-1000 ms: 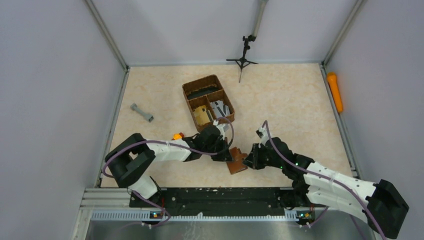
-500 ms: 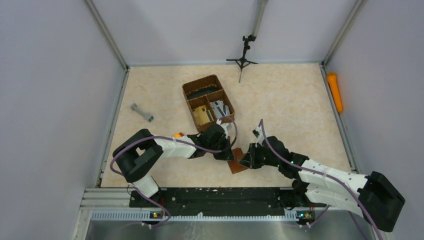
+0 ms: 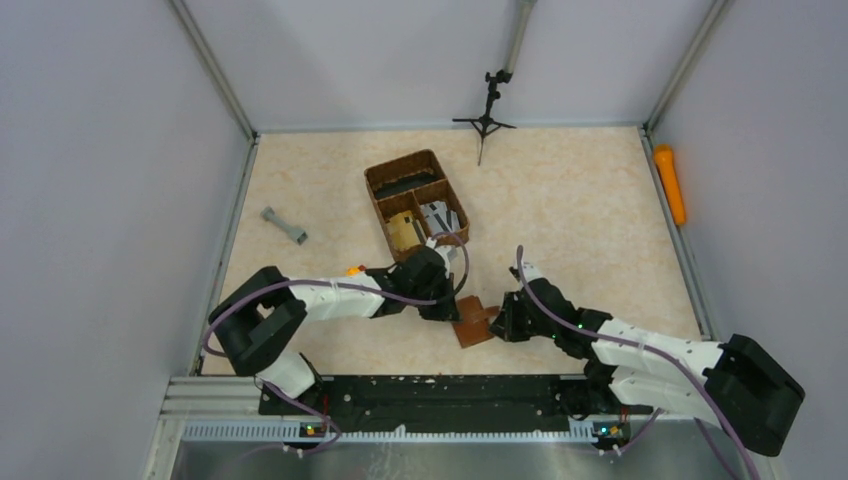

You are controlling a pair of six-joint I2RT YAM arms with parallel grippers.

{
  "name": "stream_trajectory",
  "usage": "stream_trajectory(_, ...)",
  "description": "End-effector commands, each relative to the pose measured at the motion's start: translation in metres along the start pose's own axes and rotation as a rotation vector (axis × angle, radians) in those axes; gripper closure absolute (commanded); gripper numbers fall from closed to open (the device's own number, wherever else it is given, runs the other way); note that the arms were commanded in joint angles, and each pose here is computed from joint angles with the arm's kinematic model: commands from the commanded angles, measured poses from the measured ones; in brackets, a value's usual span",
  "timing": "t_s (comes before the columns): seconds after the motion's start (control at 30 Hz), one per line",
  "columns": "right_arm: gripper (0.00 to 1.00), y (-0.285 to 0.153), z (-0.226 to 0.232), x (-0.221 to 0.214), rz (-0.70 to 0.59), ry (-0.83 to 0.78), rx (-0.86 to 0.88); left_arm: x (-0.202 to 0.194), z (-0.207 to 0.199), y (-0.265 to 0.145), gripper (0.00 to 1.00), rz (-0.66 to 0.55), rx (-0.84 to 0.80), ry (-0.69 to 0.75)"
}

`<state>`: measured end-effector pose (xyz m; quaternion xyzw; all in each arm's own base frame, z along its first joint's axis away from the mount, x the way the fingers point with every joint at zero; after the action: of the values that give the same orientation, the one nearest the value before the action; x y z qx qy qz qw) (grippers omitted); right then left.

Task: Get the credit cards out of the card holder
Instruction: Close the card holder at the center of the board.

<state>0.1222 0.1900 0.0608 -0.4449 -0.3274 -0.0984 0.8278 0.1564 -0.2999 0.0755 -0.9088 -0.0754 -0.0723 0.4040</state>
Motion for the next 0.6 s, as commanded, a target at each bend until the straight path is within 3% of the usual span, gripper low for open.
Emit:
stream_trajectory(0.0, 1.0, -0.01, 0.022, 0.027, -0.059, -0.055, 0.083, 0.007, -0.012, -0.02, 1.0, -0.05, -0.005, 0.042)
stream_trajectory(0.37, 1.0, -0.021, 0.067, 0.049, -0.081, -0.085, 0.324, 0.017, -0.014, -0.009, 1.0, -0.061, 0.035, 0.061)
stream_trajectory(0.57, 1.0, -0.003, 0.067, 0.037, -0.054, -0.075, 0.322, 0.017, -0.004, 0.006, 1.0, -0.047, 0.068, 0.051)
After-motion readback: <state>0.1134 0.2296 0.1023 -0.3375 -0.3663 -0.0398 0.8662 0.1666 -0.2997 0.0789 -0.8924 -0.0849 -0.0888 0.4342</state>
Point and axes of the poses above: each gripper's point midway between its finger pads, its own y axis out along the fingers, its own z axis along the line the jaws close on, x = y × z, the point moved 5 cm from there along -y, back along the fingers, and after that the axes turned 13 degrees about -y, right-handed, at the moved point
